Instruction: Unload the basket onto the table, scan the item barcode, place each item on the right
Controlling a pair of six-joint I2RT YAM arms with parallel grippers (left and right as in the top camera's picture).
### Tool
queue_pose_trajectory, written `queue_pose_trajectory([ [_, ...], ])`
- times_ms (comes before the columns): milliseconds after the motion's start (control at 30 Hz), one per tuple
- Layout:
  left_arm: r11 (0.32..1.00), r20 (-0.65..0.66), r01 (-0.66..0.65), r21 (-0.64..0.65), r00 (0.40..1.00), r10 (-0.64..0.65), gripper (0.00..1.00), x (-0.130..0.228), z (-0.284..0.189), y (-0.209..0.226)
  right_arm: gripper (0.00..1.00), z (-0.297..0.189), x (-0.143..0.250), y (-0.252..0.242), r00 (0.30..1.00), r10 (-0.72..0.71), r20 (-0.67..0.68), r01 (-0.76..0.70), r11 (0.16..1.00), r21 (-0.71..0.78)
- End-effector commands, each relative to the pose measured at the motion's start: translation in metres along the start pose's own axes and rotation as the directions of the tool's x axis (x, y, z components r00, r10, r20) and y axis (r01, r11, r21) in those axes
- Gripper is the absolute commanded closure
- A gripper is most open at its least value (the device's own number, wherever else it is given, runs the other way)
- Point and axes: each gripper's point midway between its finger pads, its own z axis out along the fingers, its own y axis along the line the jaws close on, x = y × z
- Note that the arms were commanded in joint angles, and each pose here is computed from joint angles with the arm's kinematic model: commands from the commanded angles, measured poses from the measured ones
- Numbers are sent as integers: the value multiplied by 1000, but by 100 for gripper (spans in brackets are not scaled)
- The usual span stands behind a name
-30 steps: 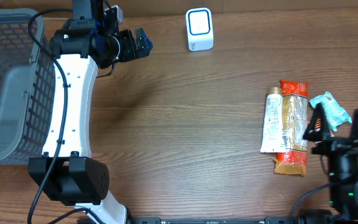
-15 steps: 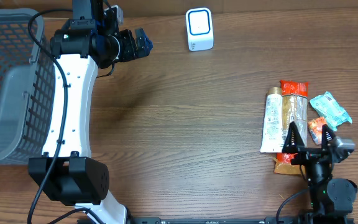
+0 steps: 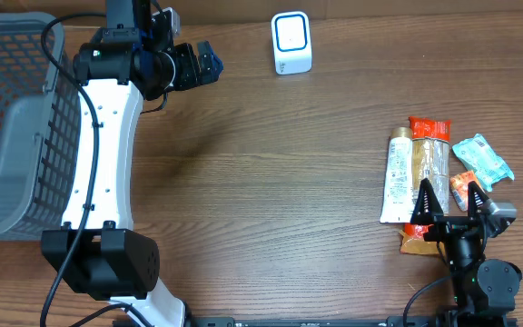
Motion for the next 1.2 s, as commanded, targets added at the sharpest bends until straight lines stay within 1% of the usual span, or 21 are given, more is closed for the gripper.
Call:
queue_pose_trajectory([
  [0, 1000, 4, -23, 2, 1000, 23, 0, -1, 0, -1, 0, 0, 2, 1, 1000, 1, 3, -1, 1000, -8],
  [233, 1000, 4, -22, 0, 1000, 22, 0, -1, 0, 0, 0, 0, 2, 1, 1000, 1, 3, -1, 1000, -8],
  [300, 999, 16, -37, -33, 999, 38, 0, -1, -7, 4, 0, 0, 2, 1, 1000, 1, 3, -1, 1000, -8],
  [367, 996, 23, -43, -80, 999, 45, 0, 3, -22, 9, 0, 0, 2, 1, 1000, 1, 3, -1, 1000, -8],
  [433, 996, 56, -49, -71, 997, 53, 0, 6, -48, 2, 0, 0, 2, 1, 1000, 1, 3, -1, 1000, -8],
  [500, 996, 128, -69, -62, 989, 76, 0, 4, -75, -7, 0, 0, 2, 1, 1000, 1, 3, -1, 1000, -8],
  [567, 990, 204, -106, -92, 971, 123, 0, 7, -98, -11, 0, 0, 2, 1, 1000, 1, 3, -1, 1000, -8],
  [633, 973, 301, -189, -129, 928, 220, 0, 6, -115, -16, 0, 0, 2, 1, 1000, 1, 3, -1, 1000, -8],
  [667, 955, 343, -258, -144, 892, 293, 0, 8, -121, -21, 0, 0, 2, 1, 1000, 1, 3, -1, 1000, -8],
  [700, 922, 385, -349, -166, 838, 386, 0, 13, -127, -26, 0, 0, 2, 1, 1000, 1, 3, -1, 1000, -8],
  [767, 851, 448, -476, -221, 726, 522, 0, 28, -134, -32, 0, 0, 2, 1, 1000, 1, 3, -1, 1000, -8],
  [833, 792, 501, -548, -270, 622, 602, 0, 49, -137, -29, 0, 0, 2, 1, 1000, 1, 3, -1, 1000, -8],
  [933, 751, 559, -567, -339, 521, 646, 0, 75, -134, -17, 0, 0, 2, 1, 1000, 1, 3, -1, 1000, -8],
  [967, 749, 591, -552, -366, 484, 645, 0, 87, -133, -9, 0, 0, 2, 1, 1000, 1, 3, -1, 1000, -8],
  [1067, 756, 640, -521, -397, 433, 635, 0, 113, -122, 9, 0, 0, 2, 1, 1000, 1, 3, -1, 1000, -8],
  [1167, 776, 680, -487, -402, 409, 609, 0, 137, -108, 23, 0, 0, 2, 1, 1000, 1, 3, -1, 1000, -8],
])
